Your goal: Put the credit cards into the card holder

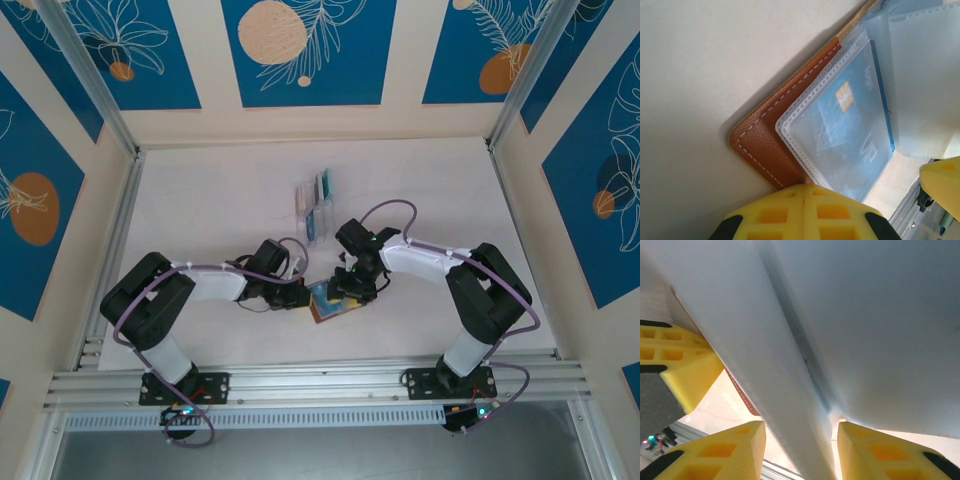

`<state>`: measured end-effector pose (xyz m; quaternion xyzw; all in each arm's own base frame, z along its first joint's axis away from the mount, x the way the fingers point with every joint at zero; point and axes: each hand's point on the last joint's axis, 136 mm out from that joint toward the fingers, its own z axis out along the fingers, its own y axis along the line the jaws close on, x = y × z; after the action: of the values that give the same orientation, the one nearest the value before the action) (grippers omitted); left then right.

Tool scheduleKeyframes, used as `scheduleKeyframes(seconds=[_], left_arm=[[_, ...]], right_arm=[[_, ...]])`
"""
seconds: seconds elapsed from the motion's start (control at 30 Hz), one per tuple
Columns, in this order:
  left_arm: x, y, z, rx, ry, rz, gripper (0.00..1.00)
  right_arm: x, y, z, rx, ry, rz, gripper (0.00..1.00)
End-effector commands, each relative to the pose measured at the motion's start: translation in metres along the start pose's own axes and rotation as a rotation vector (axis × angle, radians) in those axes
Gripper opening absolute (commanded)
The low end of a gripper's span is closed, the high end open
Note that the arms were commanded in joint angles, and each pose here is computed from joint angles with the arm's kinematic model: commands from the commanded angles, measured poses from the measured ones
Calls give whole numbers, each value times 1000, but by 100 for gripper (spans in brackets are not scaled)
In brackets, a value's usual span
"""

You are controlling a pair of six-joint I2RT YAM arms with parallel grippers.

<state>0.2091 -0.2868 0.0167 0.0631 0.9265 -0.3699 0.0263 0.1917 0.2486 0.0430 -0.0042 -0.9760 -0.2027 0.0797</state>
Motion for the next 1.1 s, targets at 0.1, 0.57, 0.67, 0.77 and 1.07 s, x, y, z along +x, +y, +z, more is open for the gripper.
scheduleKeyframes(seconds=[0.1, 0.57, 0.67, 0.77, 1.07], left_arm=[[23, 64, 10, -221, 37, -96, 4], [4, 45, -1, -68, -13, -174, 4], [0, 45, -7, -43, -25, -192, 4], [-4, 42, -13, -7, -38, -209, 5], [-13, 23, -27, 73, -65, -187, 8]], right_arm=[[1, 4, 1, 26, 11, -44, 43], [-6, 48, 16, -168, 52, -137, 48], [-3, 50, 22, -195, 85, -142, 50], [-2, 52, 21, -201, 96, -146, 50], [-9, 65, 2, -226, 74, -189, 50]])
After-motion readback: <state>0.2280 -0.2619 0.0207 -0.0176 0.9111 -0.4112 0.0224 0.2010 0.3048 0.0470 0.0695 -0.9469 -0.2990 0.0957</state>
